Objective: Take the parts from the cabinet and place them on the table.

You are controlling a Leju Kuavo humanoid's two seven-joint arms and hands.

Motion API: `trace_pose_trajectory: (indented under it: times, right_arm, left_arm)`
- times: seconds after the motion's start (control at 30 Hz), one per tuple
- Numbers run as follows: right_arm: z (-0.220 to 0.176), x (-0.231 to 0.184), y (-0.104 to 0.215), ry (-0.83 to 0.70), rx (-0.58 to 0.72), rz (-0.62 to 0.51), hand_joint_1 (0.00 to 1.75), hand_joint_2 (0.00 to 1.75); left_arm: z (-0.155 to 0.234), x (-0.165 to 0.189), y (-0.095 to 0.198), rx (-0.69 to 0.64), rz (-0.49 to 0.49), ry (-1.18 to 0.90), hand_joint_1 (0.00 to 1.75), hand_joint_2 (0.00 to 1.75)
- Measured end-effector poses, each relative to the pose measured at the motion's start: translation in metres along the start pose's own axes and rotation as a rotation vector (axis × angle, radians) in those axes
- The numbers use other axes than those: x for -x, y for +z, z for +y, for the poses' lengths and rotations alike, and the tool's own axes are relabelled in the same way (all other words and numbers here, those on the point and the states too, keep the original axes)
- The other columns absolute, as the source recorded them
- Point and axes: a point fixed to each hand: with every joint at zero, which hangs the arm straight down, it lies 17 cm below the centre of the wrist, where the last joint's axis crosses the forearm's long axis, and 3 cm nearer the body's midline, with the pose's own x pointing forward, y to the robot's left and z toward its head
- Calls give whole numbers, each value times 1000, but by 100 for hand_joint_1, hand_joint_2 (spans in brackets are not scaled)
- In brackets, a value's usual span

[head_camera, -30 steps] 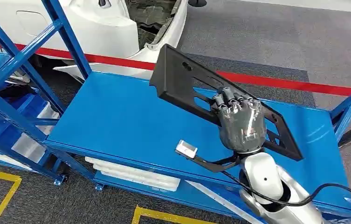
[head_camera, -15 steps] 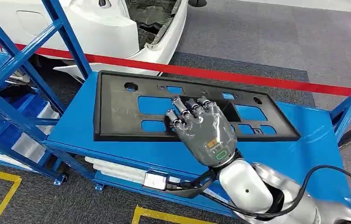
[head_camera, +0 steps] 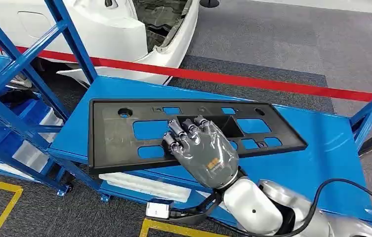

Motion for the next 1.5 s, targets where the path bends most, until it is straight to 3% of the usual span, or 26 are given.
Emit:
trace_pose_trajectory:
  times: [0.53, 1.13, 1.5]
  right_arm:
    - [10, 6, 7, -18, -39, 58, 175, 175]
    - [14, 43, 18, -66, -18, 221, 175, 175]
    - [12, 57, 18, -69, -3, 258, 175, 175]
  left_arm:
    - [-5, 7, 3, 27, 24, 21, 0, 175]
    - [4, 17, 3, -18, 64, -7, 0, 175]
    - [6, 18, 3, -27, 71, -6, 0, 175]
